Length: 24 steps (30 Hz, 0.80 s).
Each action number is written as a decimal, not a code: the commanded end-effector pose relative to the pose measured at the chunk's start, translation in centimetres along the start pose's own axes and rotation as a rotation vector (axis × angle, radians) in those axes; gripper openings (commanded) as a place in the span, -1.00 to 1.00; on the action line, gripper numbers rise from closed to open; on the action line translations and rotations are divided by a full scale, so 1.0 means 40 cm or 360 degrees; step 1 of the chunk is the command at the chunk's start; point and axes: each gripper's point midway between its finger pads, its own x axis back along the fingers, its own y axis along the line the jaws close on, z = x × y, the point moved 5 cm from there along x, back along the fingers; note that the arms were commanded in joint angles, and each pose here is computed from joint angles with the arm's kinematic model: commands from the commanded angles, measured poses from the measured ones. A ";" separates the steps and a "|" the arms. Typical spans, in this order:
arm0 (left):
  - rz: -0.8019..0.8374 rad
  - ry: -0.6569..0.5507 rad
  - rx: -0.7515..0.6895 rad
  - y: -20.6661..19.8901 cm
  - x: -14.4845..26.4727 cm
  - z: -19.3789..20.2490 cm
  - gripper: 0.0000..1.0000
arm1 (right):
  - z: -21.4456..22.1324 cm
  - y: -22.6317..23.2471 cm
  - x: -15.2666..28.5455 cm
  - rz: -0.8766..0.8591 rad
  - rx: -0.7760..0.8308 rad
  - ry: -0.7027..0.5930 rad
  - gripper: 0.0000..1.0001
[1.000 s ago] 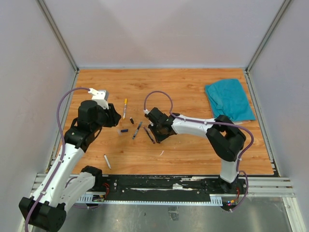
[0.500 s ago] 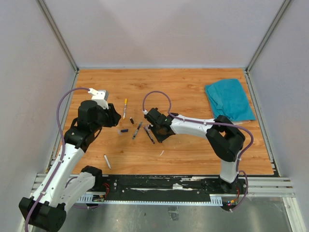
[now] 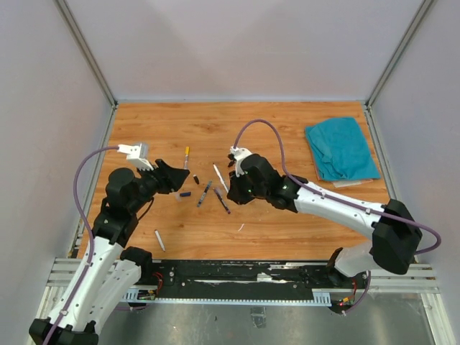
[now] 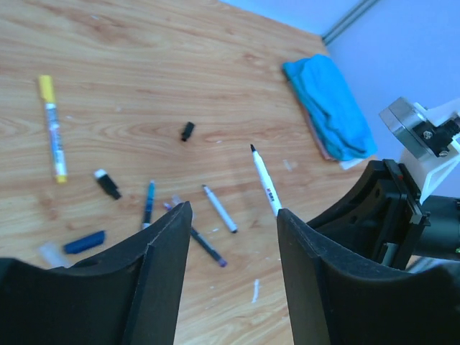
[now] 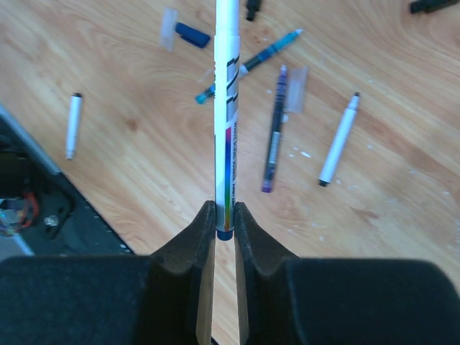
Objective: Insert the pens into the pen caps
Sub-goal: Pick up the pen from the center of the board.
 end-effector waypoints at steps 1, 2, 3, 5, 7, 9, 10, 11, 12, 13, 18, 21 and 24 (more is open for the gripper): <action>0.0381 -0.0132 0.0263 -0.077 0.014 -0.006 0.14 | -0.034 0.076 0.020 -0.0322 -0.0225 -0.0211 -0.81; 0.0420 -0.0148 0.0294 -0.083 0.018 -0.004 0.14 | -0.040 0.086 0.025 -0.0371 -0.0264 -0.0240 -0.81; 0.0453 -0.0157 0.0314 -0.087 0.022 -0.001 0.15 | -0.047 0.097 0.028 -0.0420 -0.0301 -0.0267 -0.81; 0.0485 -0.0160 0.0334 -0.092 0.024 0.004 0.17 | -0.061 0.118 0.034 -0.0528 -0.0366 -0.0329 -0.81; 0.0485 -0.0146 0.0325 -0.091 0.021 0.010 0.18 | -0.074 0.139 0.037 -0.0635 -0.0418 -0.0366 -0.81; 0.0480 -0.0123 0.0319 -0.088 0.015 0.020 0.18 | -0.085 0.160 0.038 -0.0738 -0.0446 -0.0381 -0.81; 0.0483 -0.0107 0.0319 -0.087 0.011 0.026 0.18 | -0.092 0.170 0.039 -0.0782 -0.0456 -0.0387 -0.81; 0.0487 -0.0090 0.0321 -0.086 0.008 0.033 0.17 | -0.097 0.177 0.039 -0.0820 -0.0467 -0.0397 -0.81; 0.0488 -0.0075 0.0326 -0.086 0.004 0.041 0.17 | -0.100 0.182 0.039 -0.0849 -0.0489 -0.0402 -0.81; 0.0482 -0.0063 0.0332 -0.085 0.000 0.048 0.16 | -0.104 0.186 0.039 -0.0869 -0.0501 -0.0416 -0.81; 0.0469 -0.0023 0.0363 -0.081 -0.009 0.084 0.11 | -0.117 0.197 0.039 -0.0913 -0.0507 -0.0429 -0.82; 0.0480 -0.0013 0.0391 -0.079 -0.013 0.099 0.01 | -0.118 0.199 0.040 -0.0930 -0.0505 -0.0437 -0.82; 0.0497 -0.0004 0.0403 -0.082 -0.016 0.109 -0.06 | -0.119 0.200 0.040 -0.0935 -0.0499 -0.0434 -0.82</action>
